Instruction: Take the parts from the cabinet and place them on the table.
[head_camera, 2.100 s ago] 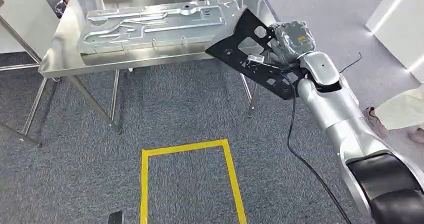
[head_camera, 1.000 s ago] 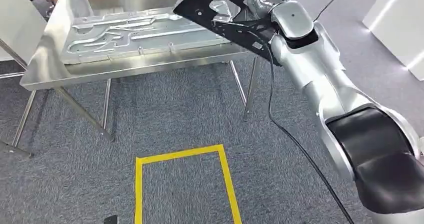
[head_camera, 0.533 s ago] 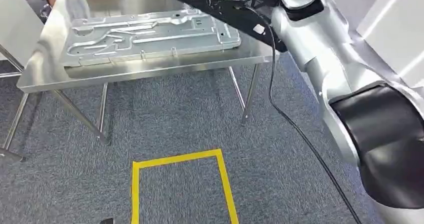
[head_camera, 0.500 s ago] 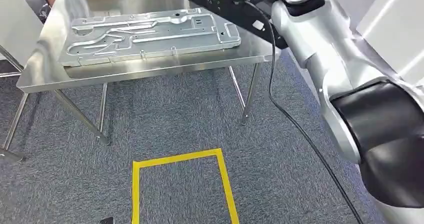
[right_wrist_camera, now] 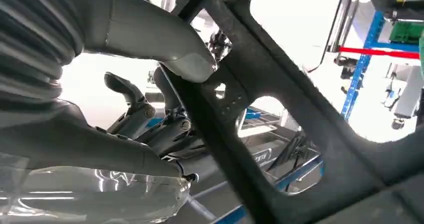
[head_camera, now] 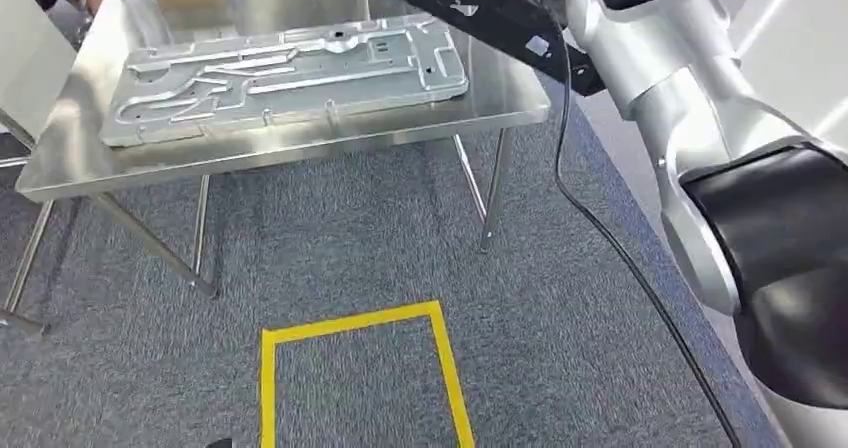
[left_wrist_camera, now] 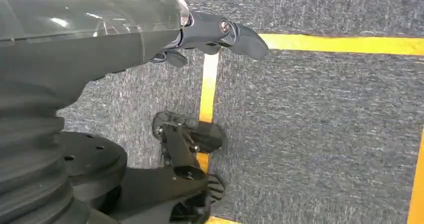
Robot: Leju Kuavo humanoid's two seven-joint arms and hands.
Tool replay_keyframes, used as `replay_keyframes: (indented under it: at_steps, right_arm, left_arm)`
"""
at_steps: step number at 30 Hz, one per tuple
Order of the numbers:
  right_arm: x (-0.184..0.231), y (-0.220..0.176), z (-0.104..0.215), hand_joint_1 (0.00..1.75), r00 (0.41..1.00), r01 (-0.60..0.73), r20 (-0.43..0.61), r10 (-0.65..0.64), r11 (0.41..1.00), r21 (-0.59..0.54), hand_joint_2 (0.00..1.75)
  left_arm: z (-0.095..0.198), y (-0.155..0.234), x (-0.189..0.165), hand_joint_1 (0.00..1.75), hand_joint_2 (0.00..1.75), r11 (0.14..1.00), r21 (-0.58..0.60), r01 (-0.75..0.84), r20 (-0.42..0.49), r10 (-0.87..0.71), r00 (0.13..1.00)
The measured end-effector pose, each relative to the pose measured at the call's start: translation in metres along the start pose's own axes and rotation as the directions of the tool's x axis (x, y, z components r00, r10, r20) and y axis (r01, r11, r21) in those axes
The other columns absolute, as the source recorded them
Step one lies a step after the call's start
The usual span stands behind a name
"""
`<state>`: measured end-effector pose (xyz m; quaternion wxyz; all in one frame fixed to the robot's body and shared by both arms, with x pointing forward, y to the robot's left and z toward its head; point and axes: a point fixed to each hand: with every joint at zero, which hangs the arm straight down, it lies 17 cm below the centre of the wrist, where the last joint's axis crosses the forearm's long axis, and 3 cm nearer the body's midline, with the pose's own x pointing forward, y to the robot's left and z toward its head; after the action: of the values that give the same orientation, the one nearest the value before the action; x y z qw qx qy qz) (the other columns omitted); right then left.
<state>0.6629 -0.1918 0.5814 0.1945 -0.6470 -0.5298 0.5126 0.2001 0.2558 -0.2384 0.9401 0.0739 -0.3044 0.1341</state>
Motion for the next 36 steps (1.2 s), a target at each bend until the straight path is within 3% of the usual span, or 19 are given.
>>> replay_keyframes:
  at_steps: [36]
  right_arm:
    - [0.022,0.026,0.005,1.75,0.994,0.081,0.064,-0.087,0.993,0.085,1.75]
  left_arm:
    - [0.000,-0.010,0.006,0.00,1.75,1.000,-0.020,-0.011,0.004,0.011,1.000]
